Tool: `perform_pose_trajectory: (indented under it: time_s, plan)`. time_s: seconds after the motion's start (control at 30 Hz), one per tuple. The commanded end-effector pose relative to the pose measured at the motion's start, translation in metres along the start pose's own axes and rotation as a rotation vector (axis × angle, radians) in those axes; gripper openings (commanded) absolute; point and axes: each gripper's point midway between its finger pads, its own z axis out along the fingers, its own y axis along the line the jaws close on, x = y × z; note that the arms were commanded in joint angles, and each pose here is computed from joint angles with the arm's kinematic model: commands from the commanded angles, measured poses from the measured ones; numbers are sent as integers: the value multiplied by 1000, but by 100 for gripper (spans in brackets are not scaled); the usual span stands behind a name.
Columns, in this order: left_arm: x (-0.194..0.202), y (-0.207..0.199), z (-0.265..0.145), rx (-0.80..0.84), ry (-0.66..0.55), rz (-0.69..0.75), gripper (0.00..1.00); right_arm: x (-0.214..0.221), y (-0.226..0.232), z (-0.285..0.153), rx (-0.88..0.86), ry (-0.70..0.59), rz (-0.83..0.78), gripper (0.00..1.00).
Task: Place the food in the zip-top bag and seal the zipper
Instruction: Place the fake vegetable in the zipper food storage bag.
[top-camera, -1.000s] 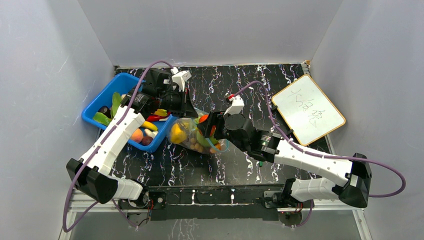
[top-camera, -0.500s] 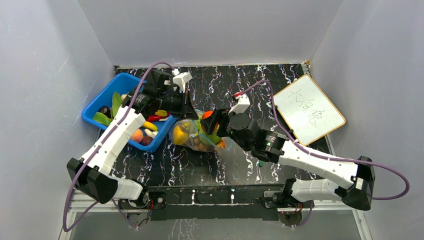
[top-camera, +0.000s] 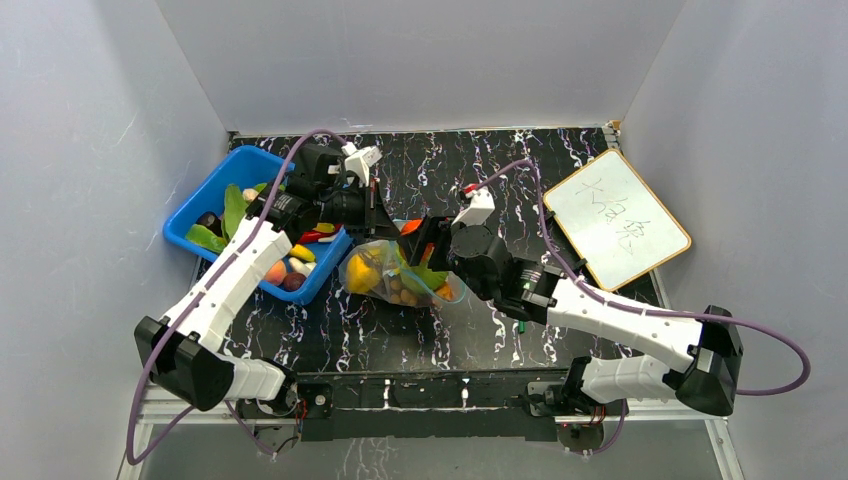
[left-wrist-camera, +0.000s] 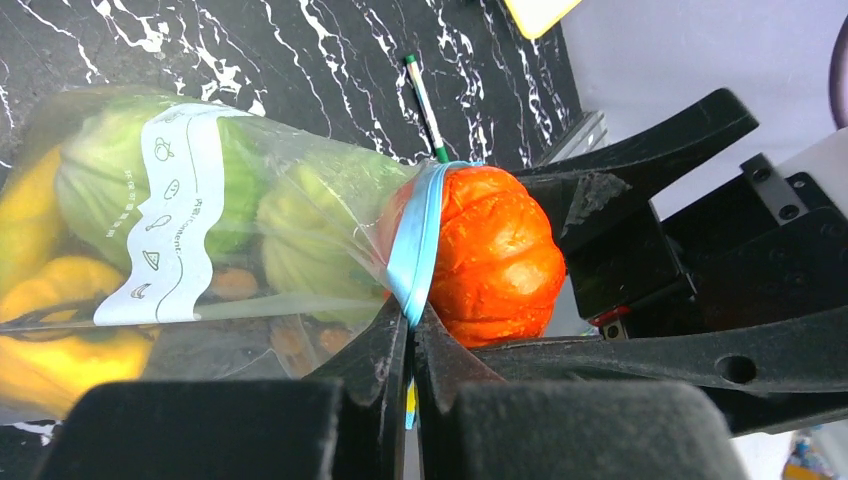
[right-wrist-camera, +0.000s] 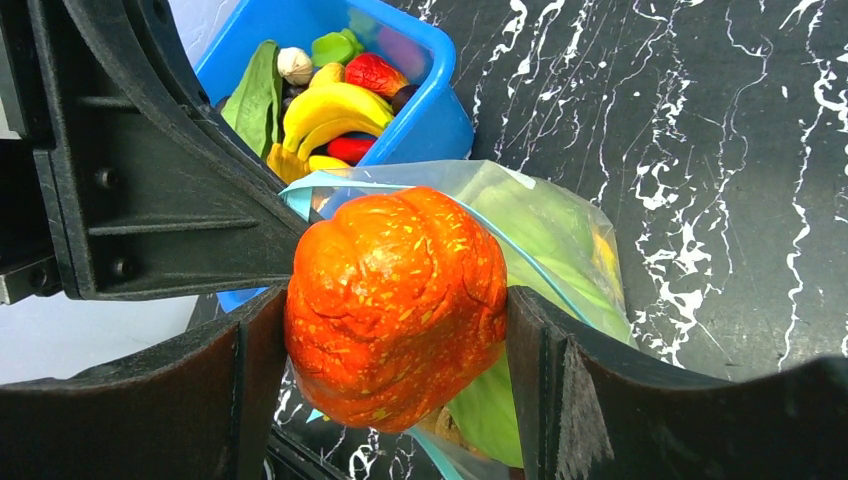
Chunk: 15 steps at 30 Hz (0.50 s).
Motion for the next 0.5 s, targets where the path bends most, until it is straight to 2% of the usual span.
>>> perform_pose_trajectory:
  time_s: [0.0, 0.17, 0.47]
  plan:
    - [-4, -48, -17, 206, -53, -14, 0, -18, 19, 8, -75, -97, 75, 35]
    - [-6, -50, -20, 205, -82, -32, 0, -16, 4, 6, -64, -151, 100, 34]
    - [-15, -50, -22, 179, -122, -45, 0, 14, -10, 7, -63, -86, 137, 32]
